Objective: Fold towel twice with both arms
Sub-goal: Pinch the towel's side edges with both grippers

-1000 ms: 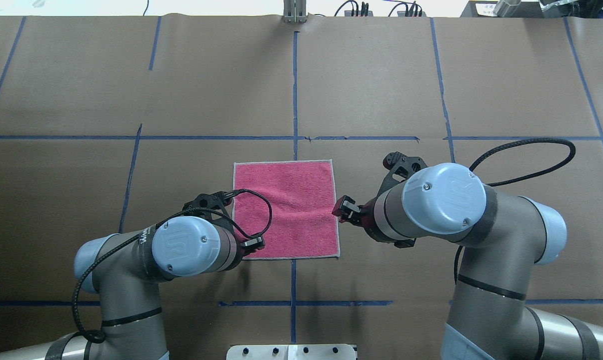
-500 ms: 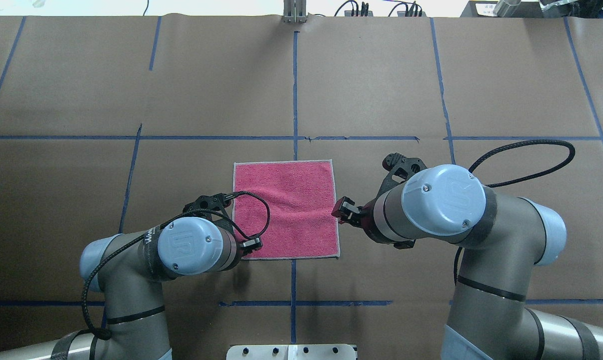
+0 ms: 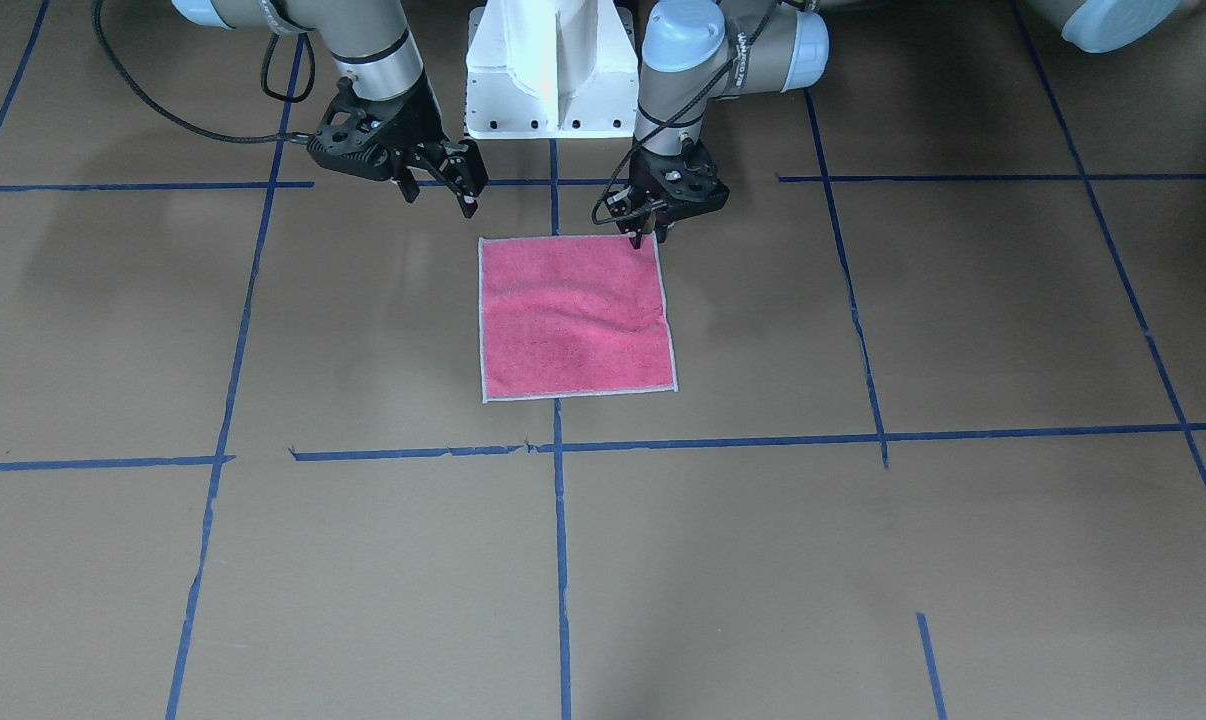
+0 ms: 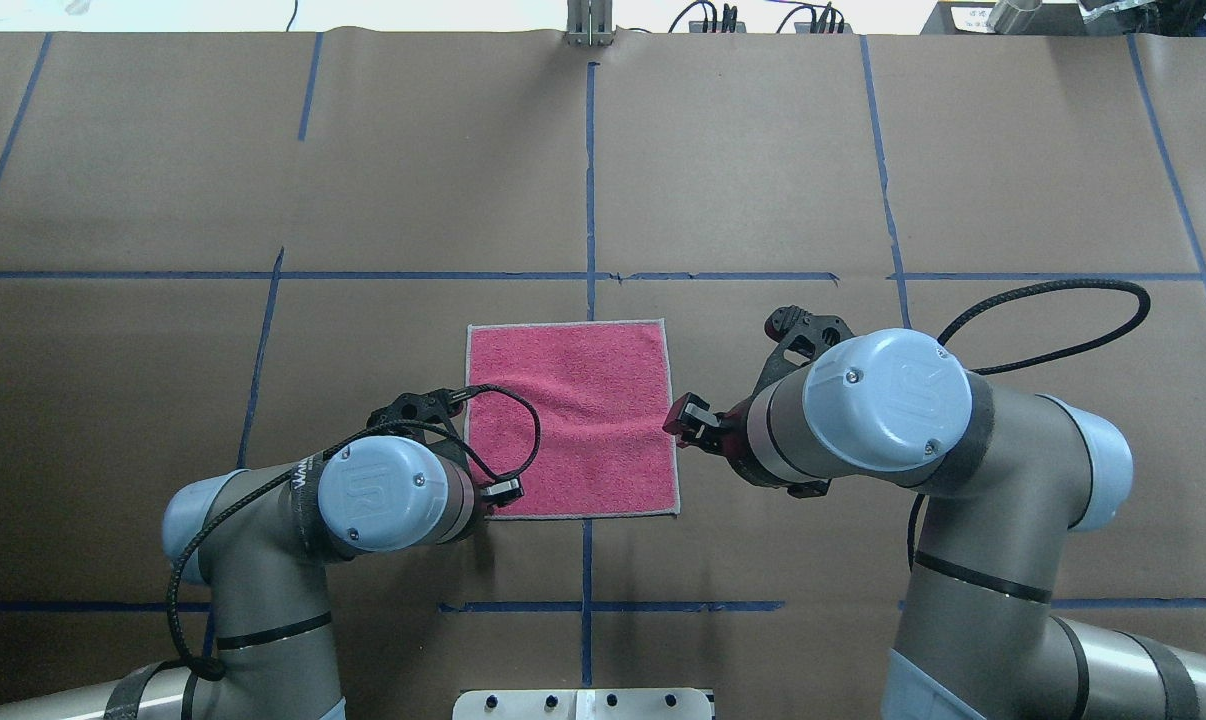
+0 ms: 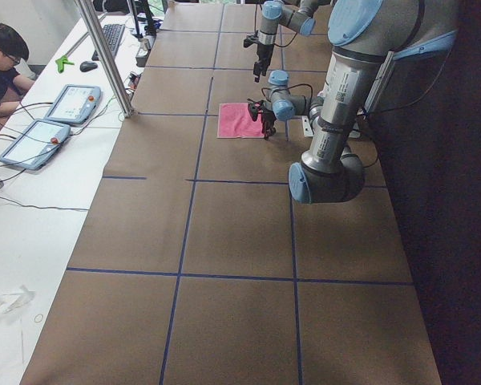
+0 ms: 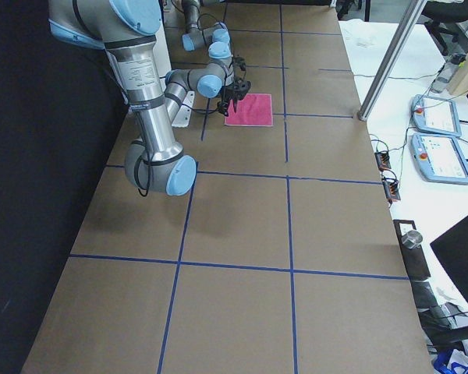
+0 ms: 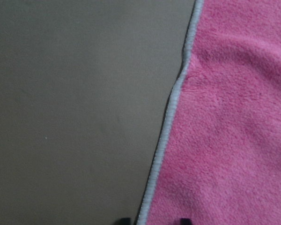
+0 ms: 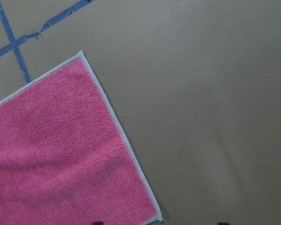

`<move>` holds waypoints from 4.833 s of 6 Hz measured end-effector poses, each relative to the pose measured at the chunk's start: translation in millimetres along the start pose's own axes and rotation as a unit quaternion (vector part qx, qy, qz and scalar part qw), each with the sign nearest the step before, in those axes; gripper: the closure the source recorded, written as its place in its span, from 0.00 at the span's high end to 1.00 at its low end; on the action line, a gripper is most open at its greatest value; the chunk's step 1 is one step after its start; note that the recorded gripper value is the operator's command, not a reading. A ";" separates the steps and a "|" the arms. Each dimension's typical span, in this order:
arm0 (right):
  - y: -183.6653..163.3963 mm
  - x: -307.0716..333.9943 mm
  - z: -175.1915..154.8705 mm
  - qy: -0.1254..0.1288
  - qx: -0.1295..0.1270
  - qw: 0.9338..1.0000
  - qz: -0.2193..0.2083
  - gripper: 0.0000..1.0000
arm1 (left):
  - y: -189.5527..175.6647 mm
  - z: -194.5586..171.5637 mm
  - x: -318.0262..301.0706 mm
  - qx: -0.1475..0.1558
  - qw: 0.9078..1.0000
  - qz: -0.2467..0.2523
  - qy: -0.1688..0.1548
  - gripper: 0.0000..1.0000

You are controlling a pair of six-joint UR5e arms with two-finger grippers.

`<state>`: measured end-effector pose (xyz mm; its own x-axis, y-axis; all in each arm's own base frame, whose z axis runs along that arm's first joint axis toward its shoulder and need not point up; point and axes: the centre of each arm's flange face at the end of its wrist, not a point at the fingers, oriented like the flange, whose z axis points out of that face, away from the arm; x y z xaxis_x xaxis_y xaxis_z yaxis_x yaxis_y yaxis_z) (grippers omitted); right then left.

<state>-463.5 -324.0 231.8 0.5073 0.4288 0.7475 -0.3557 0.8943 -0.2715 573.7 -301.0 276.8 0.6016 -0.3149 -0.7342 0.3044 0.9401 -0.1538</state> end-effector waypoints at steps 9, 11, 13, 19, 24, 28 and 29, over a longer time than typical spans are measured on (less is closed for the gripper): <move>26.9 -23.4 77.0 0.046 0.026 0.997 0.053 0.58 | 1.7 -12.8 2.9 -0.003 1.000 0.005 0.012 0.00; 36.6 -20.2 91.1 0.056 0.028 0.997 0.048 0.55 | 2.1 -14.9 3.4 -0.004 1.000 0.006 0.014 0.00; 39.4 -20.9 103.3 0.066 0.029 0.996 0.045 0.51 | 2.2 -15.8 3.4 -0.004 1.000 0.007 0.014 0.00; 49.0 -27.1 109.6 0.069 0.025 0.996 0.042 0.48 | 1.8 -16.0 3.1 -0.004 1.000 0.007 0.015 0.00; 51.7 -24.8 117.9 0.076 0.028 0.996 0.040 0.07 | 1.3 -15.7 2.5 -0.004 1.000 0.007 0.014 0.00; 51.1 -28.5 108.9 0.068 0.025 0.997 0.031 0.03 | 1.9 -15.3 2.1 -0.005 1.000 0.008 0.014 0.00; 50.2 -31.8 92.1 0.054 0.021 0.998 0.029 0.03 | 3.0 -19.8 3.8 -0.008 1.000 0.008 0.017 0.00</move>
<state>-569.8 -304.6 250.2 0.5663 0.4932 0.6604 -0.4184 0.8623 -0.2853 562.3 -296.8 260.4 0.5803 -0.2948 -0.7592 0.2829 0.9471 -0.1515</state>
